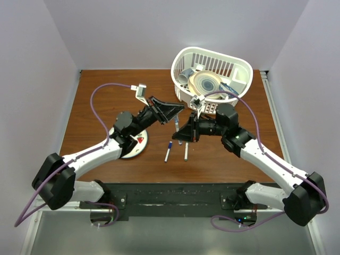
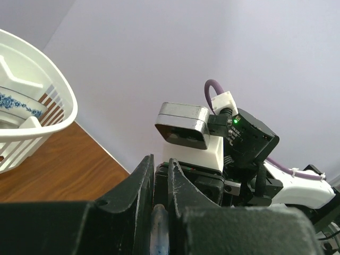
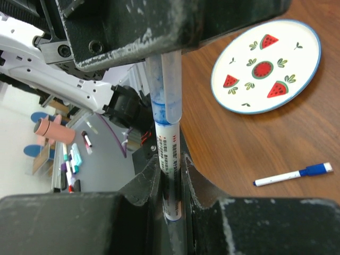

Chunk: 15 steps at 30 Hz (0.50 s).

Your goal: Insert the pens into the pen caps

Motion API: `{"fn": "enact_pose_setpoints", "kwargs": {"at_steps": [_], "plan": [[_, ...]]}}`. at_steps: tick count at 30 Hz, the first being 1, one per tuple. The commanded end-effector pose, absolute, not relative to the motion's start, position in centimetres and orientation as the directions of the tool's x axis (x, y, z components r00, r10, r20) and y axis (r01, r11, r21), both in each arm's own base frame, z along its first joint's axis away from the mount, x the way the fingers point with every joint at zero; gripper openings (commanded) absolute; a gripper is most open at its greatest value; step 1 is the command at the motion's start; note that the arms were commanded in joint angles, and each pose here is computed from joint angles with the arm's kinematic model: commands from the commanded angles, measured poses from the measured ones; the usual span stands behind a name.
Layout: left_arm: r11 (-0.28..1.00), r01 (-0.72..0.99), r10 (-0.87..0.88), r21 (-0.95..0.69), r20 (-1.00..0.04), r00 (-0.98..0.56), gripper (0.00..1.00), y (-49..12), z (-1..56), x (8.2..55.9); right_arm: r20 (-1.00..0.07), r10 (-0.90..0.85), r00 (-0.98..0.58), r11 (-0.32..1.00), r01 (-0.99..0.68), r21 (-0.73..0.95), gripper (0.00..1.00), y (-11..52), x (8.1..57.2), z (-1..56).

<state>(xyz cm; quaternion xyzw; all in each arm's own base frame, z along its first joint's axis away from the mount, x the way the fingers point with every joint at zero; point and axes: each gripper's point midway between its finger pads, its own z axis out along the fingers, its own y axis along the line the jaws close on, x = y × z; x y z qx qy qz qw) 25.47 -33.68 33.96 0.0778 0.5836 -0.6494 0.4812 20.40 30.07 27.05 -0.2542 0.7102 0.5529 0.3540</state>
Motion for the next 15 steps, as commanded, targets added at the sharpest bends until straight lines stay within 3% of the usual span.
{"fn": "enact_pose_setpoints", "kwargs": {"at_steps": [1, 15], "plan": [[-0.042, 0.554, 0.042, -0.831, -0.556, -0.83, 0.0, -37.5, 23.6, 11.6, -0.85, 0.523, -0.07, 0.482, -0.797, 0.363, 0.0, 24.7, 30.3, 45.5], [-0.04, 0.517, 0.096, -0.855, -0.518, -0.85, 0.0, -38.4, 21.7, 9.4, -0.836, 0.546, 0.06, 0.587, -0.739, 0.331, 0.0, 21.1, 34.2, 49.5]]}}
